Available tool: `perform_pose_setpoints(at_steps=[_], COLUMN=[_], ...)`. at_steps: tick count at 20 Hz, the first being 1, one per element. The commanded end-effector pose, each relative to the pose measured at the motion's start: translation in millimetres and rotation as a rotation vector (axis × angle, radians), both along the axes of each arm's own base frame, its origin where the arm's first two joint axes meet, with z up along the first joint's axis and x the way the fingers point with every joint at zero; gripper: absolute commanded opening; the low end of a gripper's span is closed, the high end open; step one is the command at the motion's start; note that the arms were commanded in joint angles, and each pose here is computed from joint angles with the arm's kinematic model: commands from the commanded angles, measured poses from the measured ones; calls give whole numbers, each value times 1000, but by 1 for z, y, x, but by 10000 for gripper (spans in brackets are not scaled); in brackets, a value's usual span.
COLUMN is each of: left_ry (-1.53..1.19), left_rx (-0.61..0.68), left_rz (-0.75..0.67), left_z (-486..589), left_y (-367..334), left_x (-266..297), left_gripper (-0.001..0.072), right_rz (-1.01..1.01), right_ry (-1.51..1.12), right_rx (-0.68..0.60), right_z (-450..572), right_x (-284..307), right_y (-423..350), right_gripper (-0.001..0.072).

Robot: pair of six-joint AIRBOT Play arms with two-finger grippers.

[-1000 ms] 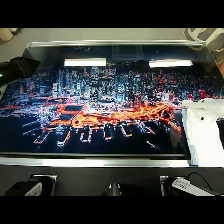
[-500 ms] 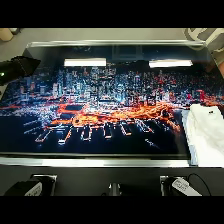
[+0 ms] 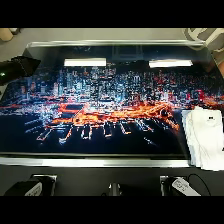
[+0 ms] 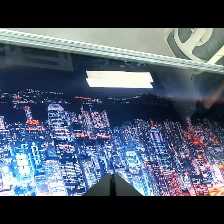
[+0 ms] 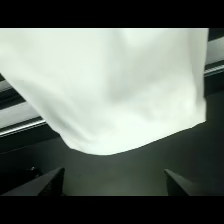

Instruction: Fold the shirts.

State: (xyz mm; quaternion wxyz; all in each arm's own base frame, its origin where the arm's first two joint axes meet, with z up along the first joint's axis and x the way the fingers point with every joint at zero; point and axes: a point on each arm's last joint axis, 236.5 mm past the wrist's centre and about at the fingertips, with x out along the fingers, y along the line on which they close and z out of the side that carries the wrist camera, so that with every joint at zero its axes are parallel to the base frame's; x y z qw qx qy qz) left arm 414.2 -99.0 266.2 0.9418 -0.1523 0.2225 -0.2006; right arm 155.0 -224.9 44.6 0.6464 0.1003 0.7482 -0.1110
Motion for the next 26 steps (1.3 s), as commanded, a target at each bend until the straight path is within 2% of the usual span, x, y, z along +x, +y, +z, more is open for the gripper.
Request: perform_pose_setpoints(at_steps=[1,3,6,8,10,11,12,13,14,16,19,26], left_ry=[1,-18,70,249,425,522,673,819,901,830,711,710], left_rx=[-10,27,240,445,637,677,694,694,705,678,622,622], left_rz=[-8,-34,8,67,59,32,27,50,49,64,102,101], left_z=[1,1,-34,-81,-130,-156,-185,-206,-221,-222,-202,-203], left_y=[-3,-10,-5,12,21,20,25,32,37,36,31,30], left_x=[-1,0,24,35,31,22,3,-17,-32,-29,-13,-12], left_gripper=[29,27,25,26,38,182,472,694,692,692,691,692], right_rz=[101,183,383,521,561,567,580,595,605,622,619,619], right_ry=[-196,-458,-693,-749,-676,-600,-490,-375,-284,-217,-266,-276], right_rx=[-115,-243,-448,-405,-259,-166,-53,58,138,211,178,162], right_z=[28,81,159,160,124,98,68,45,27,14,16,16], right_x=[46,108,192,237,257,255,245,228,215,201,213,216], right_y=[-26,-42,-23,38,100,124,147,166,178,187,184,181], right_gripper=[690,687,683,668,672,673,673,674,673,672,672,672])
